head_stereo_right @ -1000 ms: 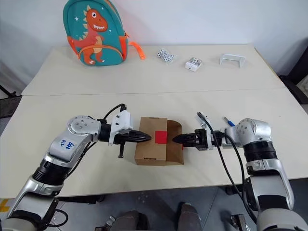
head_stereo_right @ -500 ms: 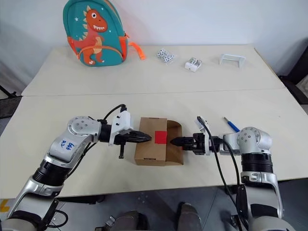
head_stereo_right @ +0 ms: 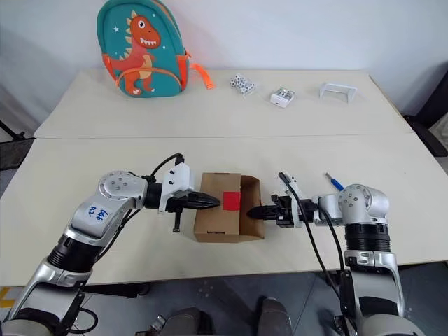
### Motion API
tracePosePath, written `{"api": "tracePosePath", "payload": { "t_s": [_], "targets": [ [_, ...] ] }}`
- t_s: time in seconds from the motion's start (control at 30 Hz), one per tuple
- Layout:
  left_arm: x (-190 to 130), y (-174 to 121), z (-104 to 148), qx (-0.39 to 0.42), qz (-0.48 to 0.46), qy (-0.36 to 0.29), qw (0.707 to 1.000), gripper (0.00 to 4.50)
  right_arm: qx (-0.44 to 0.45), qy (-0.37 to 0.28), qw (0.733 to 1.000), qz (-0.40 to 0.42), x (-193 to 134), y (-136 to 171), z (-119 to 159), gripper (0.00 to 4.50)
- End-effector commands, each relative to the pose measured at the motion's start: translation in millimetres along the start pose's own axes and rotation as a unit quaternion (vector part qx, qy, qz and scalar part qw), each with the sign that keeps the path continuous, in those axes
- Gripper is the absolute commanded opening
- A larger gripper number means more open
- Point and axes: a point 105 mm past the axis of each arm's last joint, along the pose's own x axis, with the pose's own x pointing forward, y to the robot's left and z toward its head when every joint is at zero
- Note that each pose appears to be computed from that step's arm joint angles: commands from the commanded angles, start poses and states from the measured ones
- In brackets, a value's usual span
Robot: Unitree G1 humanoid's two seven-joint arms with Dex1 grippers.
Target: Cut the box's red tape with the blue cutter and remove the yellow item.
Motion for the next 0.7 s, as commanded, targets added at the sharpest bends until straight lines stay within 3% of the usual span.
{"api": "tracePosePath", "payload": {
  "t_s": [0.03, 0.7],
  "targets": [
    [3.4, -2.0, -7.1, -0.007, 0.001, 0.01, 1.0, 0.0, 0.001, 0.004, 1.0, -0.024, -4.5, -7.2, -4.3, 0.02],
    [38.1, 7.3, -6.0, -0.012, 0.027, -0.038, 0.999, 0.0, -0.141, -0.039, 0.979, -0.14, -76.3, 45.1, 52.6, 0.02]
  ]
}}
